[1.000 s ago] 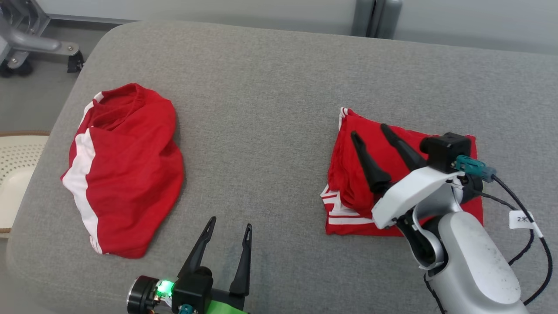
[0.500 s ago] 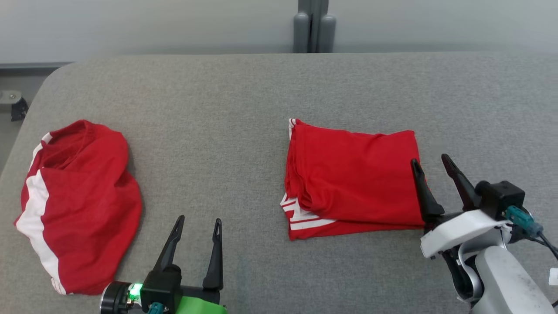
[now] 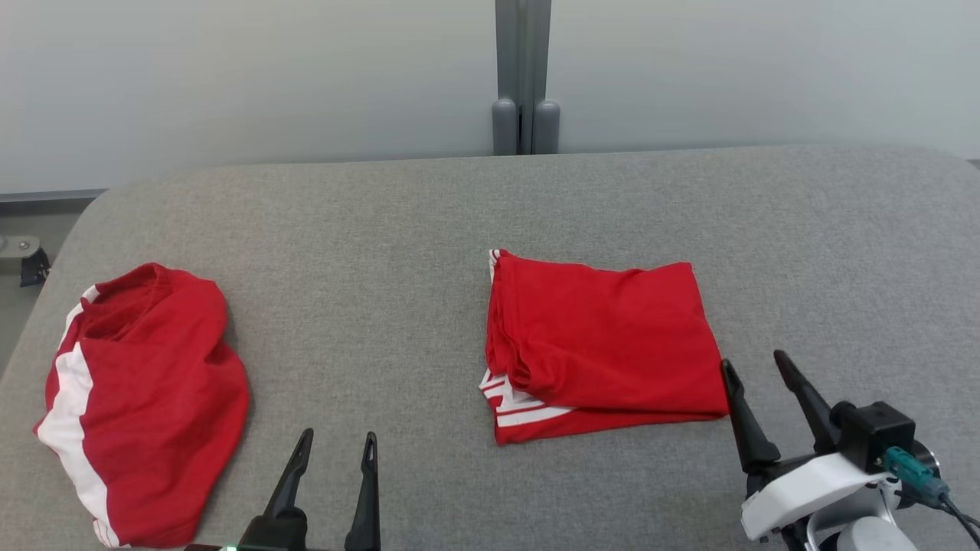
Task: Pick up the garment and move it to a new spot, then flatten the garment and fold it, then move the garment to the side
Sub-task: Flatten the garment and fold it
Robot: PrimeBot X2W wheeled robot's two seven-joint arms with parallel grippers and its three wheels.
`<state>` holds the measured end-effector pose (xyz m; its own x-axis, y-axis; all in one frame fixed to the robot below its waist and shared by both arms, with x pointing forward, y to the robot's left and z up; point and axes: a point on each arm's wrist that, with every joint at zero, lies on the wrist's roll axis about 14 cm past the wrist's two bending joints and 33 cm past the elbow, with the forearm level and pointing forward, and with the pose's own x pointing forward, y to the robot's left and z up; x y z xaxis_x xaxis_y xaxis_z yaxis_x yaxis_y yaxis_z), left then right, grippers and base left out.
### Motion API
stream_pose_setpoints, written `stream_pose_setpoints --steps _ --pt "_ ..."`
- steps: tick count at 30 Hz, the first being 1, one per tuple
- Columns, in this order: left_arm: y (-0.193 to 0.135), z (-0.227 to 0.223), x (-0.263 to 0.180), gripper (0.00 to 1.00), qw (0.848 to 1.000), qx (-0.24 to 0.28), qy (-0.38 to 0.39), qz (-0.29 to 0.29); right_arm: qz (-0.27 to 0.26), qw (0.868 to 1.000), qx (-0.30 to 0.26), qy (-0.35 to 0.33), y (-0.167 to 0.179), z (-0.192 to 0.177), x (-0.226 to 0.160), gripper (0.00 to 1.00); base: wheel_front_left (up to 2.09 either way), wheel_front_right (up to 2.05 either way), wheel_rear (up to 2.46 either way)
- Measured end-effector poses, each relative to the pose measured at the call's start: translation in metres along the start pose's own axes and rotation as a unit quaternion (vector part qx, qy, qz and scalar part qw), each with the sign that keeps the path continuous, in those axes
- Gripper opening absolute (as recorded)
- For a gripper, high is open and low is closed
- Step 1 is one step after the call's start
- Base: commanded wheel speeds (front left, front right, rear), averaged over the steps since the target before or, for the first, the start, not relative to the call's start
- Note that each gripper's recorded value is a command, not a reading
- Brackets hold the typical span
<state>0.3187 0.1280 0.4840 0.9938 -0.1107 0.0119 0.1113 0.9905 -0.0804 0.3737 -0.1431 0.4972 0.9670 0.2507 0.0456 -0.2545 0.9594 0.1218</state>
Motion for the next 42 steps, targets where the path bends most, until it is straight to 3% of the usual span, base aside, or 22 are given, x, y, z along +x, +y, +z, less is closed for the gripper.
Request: stream_pose_setpoints --steps 1,2,9,16,24,29,33,34,36,42 --pt "0.0 0.0 -0.001 1.0 1.0 0.0 -0.001 0.001 0.004 1.0 0.0 0.005 0.003 -0.003 -0.002 0.58 0.0 0.0 0.0" --pt "0.001 0.0 -0.002 1.0 1.0 0.001 -0.001 0.001 0.01 1.0 0.0 0.01 0.007 -0.007 -0.002 0.0 0.0 0.0 0.0" --pt "0.005 -0.001 -0.011 1.0 1.0 0.0 0.001 0.01 0.071 0.996 -0.001 0.047 0.049 -0.028 0.028 0.0 0.0 0.0 0.0" --pt "0.012 -0.008 -0.02 1.0 1.0 -0.009 0.013 0.027 0.131 0.985 -0.008 0.116 0.094 -0.062 0.068 0.0 0.0 0.0 0.0" --pt "0.028 -0.012 -0.031 1.0 0.997 -0.016 0.02 0.067 0.16 0.965 -0.007 0.206 0.125 -0.112 0.069 0.0 0.0 0.0 0.0" --pt "0.036 -0.014 -0.034 1.0 0.996 -0.015 0.024 0.085 0.229 0.95 0.018 0.21 0.175 -0.116 0.056 0.0 0.0 0.0 0.0" --pt "0.035 -0.013 -0.03 1.0 0.996 -0.013 0.023 0.082 0.251 0.952 0.062 0.165 0.197 -0.087 0.06 0.0 0.0 0.0 0.0" --pt "0.035 -0.012 -0.028 1.0 0.996 -0.012 0.021 0.081 0.249 0.954 0.068 0.151 0.197 -0.078 0.063 0.28 0.0 0.0 0.0" --pt "0.033 -0.009 -0.024 1.0 0.997 -0.013 0.017 0.075 0.238 0.961 0.068 0.121 0.187 -0.062 0.069 1.0 0.0 0.0 0.0" --pt "0.024 -0.003 -0.01 1.0 0.998 -0.014 0.007 0.055 0.154 0.986 0.056 0.022 0.114 -0.01 0.074 1.0 0.0 0.0 0.0"
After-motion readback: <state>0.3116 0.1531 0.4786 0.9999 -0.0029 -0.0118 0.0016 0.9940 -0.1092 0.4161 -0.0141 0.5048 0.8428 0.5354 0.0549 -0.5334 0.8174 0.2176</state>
